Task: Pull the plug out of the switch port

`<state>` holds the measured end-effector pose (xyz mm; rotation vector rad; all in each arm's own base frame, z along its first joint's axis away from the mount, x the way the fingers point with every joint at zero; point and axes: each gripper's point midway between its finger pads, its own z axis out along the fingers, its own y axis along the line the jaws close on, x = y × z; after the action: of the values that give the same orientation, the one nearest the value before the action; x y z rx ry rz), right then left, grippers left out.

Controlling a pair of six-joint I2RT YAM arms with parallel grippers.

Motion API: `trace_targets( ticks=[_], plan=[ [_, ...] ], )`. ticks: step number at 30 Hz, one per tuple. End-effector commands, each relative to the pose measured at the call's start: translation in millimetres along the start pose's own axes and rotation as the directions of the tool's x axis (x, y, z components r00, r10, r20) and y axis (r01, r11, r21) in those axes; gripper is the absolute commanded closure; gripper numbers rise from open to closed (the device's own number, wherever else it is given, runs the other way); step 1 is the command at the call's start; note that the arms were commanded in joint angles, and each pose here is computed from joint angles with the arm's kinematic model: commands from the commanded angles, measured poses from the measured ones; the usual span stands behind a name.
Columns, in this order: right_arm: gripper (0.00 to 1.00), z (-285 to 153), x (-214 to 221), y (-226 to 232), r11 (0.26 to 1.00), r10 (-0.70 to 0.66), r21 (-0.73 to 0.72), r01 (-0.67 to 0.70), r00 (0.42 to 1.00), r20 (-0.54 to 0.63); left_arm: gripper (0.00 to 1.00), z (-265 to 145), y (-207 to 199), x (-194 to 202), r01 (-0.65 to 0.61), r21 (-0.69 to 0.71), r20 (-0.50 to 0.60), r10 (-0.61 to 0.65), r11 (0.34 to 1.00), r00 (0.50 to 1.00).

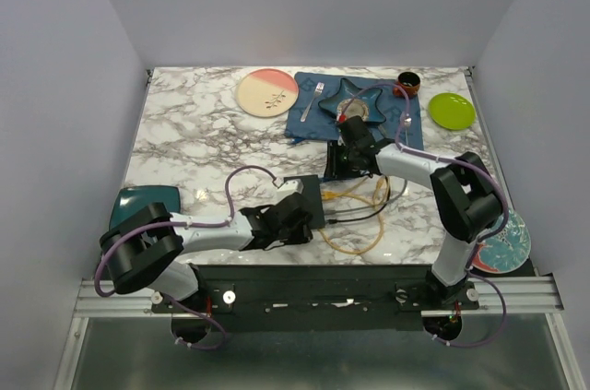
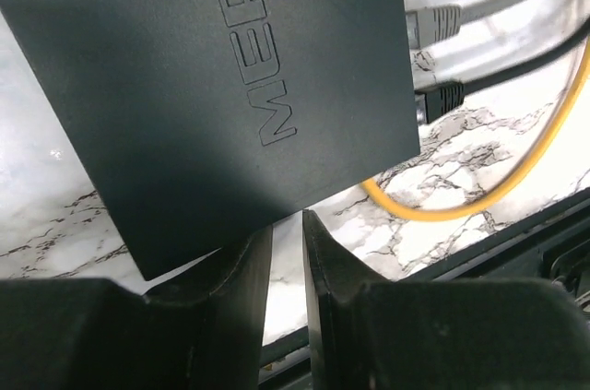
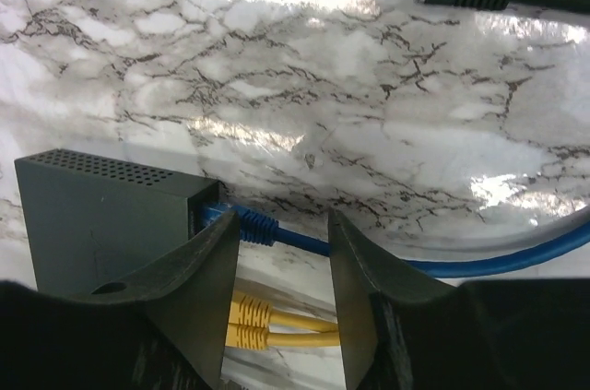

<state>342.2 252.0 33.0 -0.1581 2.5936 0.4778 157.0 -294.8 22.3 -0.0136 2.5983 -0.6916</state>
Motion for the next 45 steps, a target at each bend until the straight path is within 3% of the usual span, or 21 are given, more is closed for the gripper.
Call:
trace_targets(
  ticks=[1, 10, 16, 25, 34, 39, 45],
  plan=[
    [0.49, -14, 29, -1, 1.000, 0.014, -0.014, -0.015, 0.998, -0.061, 0.67, 1, 48, 3, 0.039, -0.154, 0.003, -0.039, 0.987, 0.999],
    [0.49, -40, 51, 30, 0.995, 0.003, -0.098, -0.008, 0.998, -0.056, 0.66, 6, 71, -31, 0.180, -0.181, 0.047, -0.174, 0.967, 0.984],
    [0.49, -43, 63, 46, 0.992, -0.009, -0.129, -0.001, 0.997, -0.076, 0.65, 5, 74, -72, 0.207, -0.201, 0.101, -0.190, 0.957, 0.977],
    [0.48, -43, 63, 77, 0.980, -0.045, -0.197, 0.026, 0.995, -0.090, 0.64, -18, 100, -135, 0.296, -0.218, 0.225, -0.248, 0.930, 0.942],
    [0.46, -54, 55, 105, 0.966, -0.042, -0.257, 0.024, 0.997, -0.063, 0.60, -43, 128, -167, 0.364, -0.239, 0.311, -0.284, 0.900, 0.907],
    [0.43, -76, 26, 75, 0.992, -0.043, -0.110, 0.055, 0.993, 0.112, 0.57, -54, 118, -171, 0.374, -0.189, 0.323, -0.302, 0.908, 0.897],
    [0.47, -79, 39, 15, 0.999, -0.017, 0.029, 0.014, 0.992, 0.127, 0.57, -58, 85, -131, 0.303, -0.089, 0.271, -0.269, 0.949, 0.924]
  ],
)
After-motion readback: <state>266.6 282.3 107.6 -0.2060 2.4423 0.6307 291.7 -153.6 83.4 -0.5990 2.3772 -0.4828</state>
